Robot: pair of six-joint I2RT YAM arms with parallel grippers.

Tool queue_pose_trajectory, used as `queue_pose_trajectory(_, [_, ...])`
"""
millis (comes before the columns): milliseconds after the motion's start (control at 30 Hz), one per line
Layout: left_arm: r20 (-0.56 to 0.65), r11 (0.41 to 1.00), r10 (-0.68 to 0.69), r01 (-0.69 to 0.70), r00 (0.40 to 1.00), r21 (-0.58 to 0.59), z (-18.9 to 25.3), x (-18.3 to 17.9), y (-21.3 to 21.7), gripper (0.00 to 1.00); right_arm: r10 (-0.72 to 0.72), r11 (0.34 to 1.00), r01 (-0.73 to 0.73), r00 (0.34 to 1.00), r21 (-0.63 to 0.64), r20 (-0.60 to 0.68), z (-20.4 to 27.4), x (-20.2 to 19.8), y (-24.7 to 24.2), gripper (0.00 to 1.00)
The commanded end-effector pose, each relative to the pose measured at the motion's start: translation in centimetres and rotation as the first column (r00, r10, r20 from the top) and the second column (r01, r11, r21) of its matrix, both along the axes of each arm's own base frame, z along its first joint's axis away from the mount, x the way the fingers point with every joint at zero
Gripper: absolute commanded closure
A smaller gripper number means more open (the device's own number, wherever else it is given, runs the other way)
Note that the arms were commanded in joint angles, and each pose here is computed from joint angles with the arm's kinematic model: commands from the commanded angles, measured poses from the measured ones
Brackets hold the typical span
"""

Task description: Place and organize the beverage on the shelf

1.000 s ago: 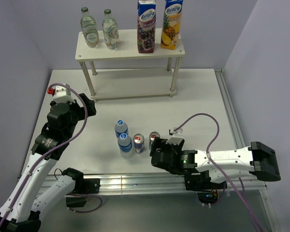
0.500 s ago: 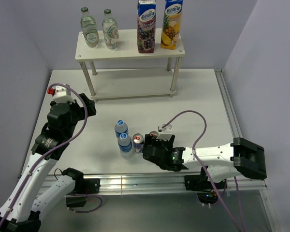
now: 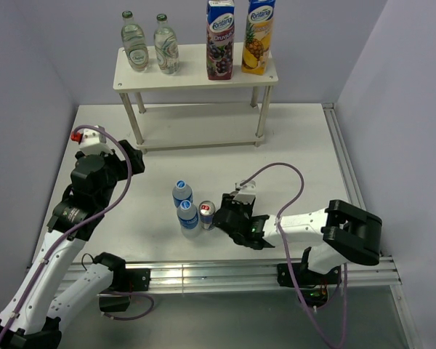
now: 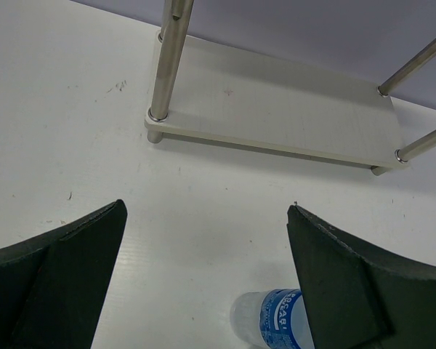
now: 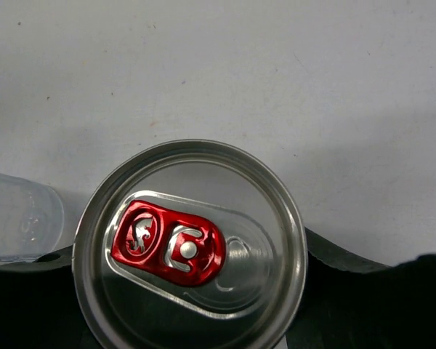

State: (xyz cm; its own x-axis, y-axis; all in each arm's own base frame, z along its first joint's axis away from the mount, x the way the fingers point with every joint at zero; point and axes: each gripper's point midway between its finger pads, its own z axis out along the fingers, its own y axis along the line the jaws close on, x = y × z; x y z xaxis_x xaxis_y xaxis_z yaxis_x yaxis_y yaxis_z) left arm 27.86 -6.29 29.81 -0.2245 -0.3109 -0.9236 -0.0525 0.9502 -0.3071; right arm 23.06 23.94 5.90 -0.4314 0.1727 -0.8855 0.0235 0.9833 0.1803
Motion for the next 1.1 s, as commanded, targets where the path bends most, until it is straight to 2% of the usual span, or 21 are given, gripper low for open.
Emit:
queue_pose_trajectory(0, [0.029,1.0,-0.017,0.017,0.999,0.002,0.8,0.1,-0.3,0.01,-0.024,0.998,0.022,0.999,0.056,0.044,2.7,1.9,0.8,0.78])
queue_pose_trajectory(33, [0.028,1.0,-0.017,0.017,0.999,0.002,0.8,0.1,-0.3,0.01,-0.019,0.998,0.016,0.998,0.065,0.055,3.9,2.4,1.2,0.81])
queue_pose_trajectory(67, [0.029,1.0,-0.017,0.017,0.999,0.003,0.8,0.1,-0.3,0.01,-0.023,0.996,0.018,0.997,0.085,0.068,5.2,3.0,1.2,0.91])
queue_pose_trajectory(133, [0.032,1.0,-0.014,0.014,0.999,0.001,0.9,0.1,-0.2,0.01,-0.053,0.995,0.044,0.994,0.089,0.093,7.9,4.7,1.1,0.93])
queue_pose_trajectory(200, [0.033,1.0,-0.012,0.012,0.999,0.001,0.9,0.1,-0.1,0.01,-0.081,0.995,0.076,0.991,0.057,0.109,9.5,6.6,0.3,1.0])
queue_pose_trajectory(233, [0.039,1.0,-0.01,0.011,0.999,-0.002,1.1,0.0,0.0,0.01,-0.095,0.993,0.084,0.987,0.088,0.127,11.6,7.9,0.9,1.0])
queue_pose_trajectory(300, [0.045,1.0,-0.008,0.008,0.999,-0.003,1.2,-0.1,0.1,0.01,-0.109,0.993,0.103,0.986,0.056,0.124,12.0,9.8,0.8,1.0])
queue_pose_trajectory(400, [0.054,1.0,-0.01,0.01,0.998,-0.009,1.4,-0.1,0.1,0.01,-0.136,0.989,0.124,0.979,0.087,0.151,14.7,13.6,0.8,1.0])
queue_pose_trajectory(633, [0.058,1.0,-0.011,0.012,0.998,-0.012,1.5,-0.1,0.1,0.01,-0.207,0.978,0.201,0.969,0.06,0.134,15.1,22.6,-1.0,1.0])
queue_pose_trajectory(800, [0.06,1.0,-0.021,0.022,0.998,-0.016,1.6,-0.1,0.0,0.01,-0.235,0.972,0.228,0.957,0.056,0.171,16.7,27.2,-1.4,1.0])
queue_pose_trajectory(833, [0.062,1.0,-0.02,0.021,0.998,-0.016,1.6,-0.1,0.0,0.01,-0.241,0.97,0.24,0.959,0.03,0.149,15.6,27.8,-1.7,1.0])
queue_pose_trajectory(1067, [0.061,1.0,-0.022,0.023,0.998,-0.016,1.6,-0.1,0.0,0.01,-0.278,0.96,0.278,0.948,0.022,0.158,15.5,31.7,-3.3,1.0])
